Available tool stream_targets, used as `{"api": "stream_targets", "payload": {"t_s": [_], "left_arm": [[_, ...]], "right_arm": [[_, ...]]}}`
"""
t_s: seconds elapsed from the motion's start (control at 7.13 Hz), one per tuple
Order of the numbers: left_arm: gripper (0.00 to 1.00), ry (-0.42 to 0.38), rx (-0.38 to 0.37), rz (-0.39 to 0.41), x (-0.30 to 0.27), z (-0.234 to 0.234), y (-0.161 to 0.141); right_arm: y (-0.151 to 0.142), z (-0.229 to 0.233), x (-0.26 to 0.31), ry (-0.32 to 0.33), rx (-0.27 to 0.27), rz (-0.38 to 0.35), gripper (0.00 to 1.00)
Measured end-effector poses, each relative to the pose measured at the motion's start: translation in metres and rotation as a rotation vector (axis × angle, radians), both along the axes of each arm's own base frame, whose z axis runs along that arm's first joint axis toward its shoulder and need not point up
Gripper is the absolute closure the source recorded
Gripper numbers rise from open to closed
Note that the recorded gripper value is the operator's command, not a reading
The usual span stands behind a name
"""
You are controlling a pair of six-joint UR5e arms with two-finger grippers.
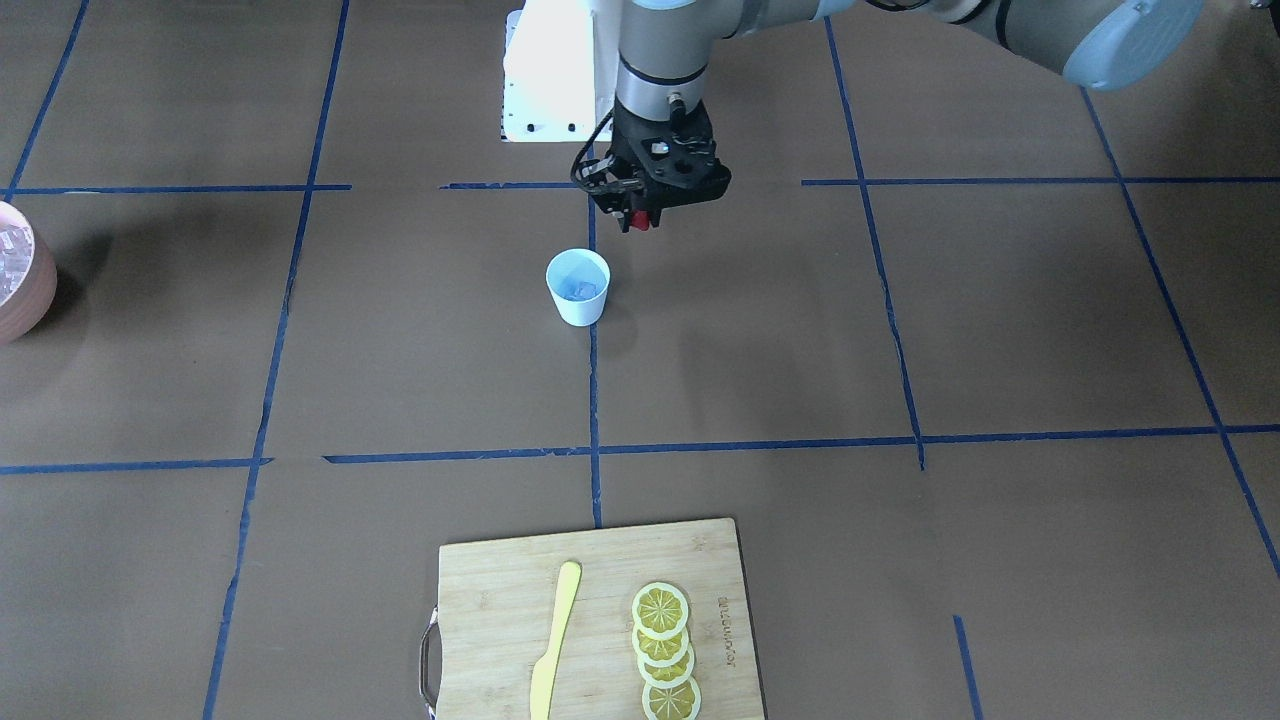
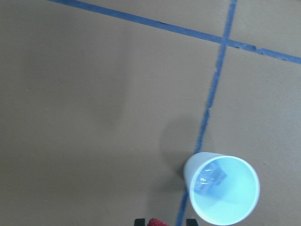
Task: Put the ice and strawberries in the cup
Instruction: 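Carry the strawberry over the blue cup with the left gripper and lower it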
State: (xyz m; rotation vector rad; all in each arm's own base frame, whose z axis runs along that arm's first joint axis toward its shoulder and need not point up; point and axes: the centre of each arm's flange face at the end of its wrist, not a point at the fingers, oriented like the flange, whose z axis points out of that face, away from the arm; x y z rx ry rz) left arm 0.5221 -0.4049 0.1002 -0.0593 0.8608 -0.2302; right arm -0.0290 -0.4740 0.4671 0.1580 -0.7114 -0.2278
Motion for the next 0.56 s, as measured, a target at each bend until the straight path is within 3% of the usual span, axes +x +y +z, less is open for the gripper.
{"api": "stream_targets", "payload": {"t_s": [0.56], "left_arm": [[1.0,0.018,0.021,-0.011,0.055,0.005,-0.025]], "right_arm": [[0.003,0.005,0.002,-0.005,0.0,0.002,0.0]]}}
